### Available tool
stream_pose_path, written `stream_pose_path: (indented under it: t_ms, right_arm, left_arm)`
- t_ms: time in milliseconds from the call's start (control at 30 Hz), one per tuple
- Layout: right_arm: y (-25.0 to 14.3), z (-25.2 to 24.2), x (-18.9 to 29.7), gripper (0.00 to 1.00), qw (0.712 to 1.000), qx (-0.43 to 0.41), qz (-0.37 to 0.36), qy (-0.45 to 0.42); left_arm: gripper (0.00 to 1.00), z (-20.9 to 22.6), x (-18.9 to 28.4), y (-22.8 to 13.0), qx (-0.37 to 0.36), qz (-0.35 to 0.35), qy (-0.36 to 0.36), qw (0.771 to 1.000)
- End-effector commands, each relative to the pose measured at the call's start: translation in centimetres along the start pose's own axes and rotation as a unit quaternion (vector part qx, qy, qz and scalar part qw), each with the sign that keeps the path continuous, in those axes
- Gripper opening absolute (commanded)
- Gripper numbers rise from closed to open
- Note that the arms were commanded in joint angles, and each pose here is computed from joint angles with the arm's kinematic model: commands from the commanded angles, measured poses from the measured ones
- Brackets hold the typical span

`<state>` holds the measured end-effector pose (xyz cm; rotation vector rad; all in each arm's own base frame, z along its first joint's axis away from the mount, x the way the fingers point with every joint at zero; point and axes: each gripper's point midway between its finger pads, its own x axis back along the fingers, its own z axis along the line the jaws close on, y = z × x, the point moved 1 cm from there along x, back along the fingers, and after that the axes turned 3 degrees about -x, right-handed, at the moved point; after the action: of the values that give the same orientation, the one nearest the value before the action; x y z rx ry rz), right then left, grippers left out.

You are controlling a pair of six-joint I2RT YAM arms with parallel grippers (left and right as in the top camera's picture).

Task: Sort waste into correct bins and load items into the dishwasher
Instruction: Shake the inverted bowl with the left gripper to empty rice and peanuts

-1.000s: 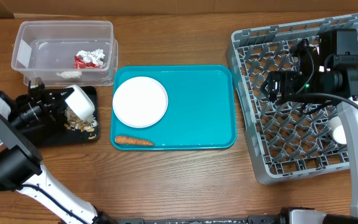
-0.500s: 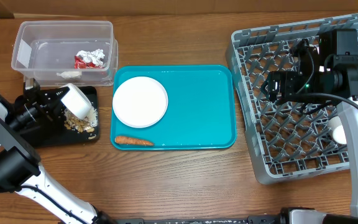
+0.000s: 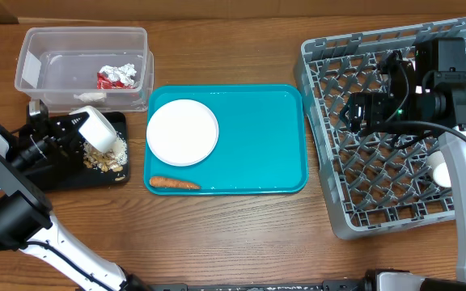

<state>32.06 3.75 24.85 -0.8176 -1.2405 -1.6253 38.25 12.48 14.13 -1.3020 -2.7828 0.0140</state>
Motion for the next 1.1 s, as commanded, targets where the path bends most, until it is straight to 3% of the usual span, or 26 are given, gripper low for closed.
stream_pose_path:
  t_ms: [0, 67, 167, 300, 600, 833, 933, 1067]
  right_arm:
    - [0.5, 0.0, 0.6, 1.0, 1.0, 0.003, -0.012, -0.005]
    - [0.4, -0.1, 0.6, 1.0, 1.0, 0.003, -0.012, -0.005]
    - [0.4, -0.1, 0.6, 1.0, 1.0, 0.002, -0.012, -0.005]
    - [0.4, -0.1, 0.6, 1.0, 1.0, 0.003, -0.012, -0.005]
    - [0.5, 0.0, 0.6, 1.0, 1.0, 0.003, -0.012, -0.004]
    - [0.5, 0.0, 0.6, 1.0, 1.0, 0.003, -0.012, -0.004]
    - [0.5, 0.0, 0.6, 1.0, 1.0, 0.003, -0.012, -0.004]
    - [0.5, 0.0, 0.6, 1.0, 1.0, 0.003, -0.012, -0.004]
  left_arm:
    - [0.04, 0.1, 0.3, 0.6, 0.011, -0.005, 0.002, 1.0]
    - [0.04, -0.8, 0.3, 0.5, 0.049, -0.011, -0.018, 0.999]
    - [0.04, -1.4, 0.2, 0.3, -0.022, -0.017, -0.027, 0.999]
    - [0.04, -0.3, 0.2, 0.0, 0.006, -0.001, 0.002, 1.0]
    - [0.04, -2.8, 0.0, -2.9, -0.076, 0.035, 0.025, 0.996]
    - [0.04, -7.6, -2.7, -6.8, -0.189, 0.099, 0.056, 0.975]
    - [0.04, -8.4, -4.6, -8.6, -0.224, 0.139, 0.088, 0.961]
    - [0.04, -6.1, -7.2, -9.0, -0.215, 0.177, 0.22, 0.935]
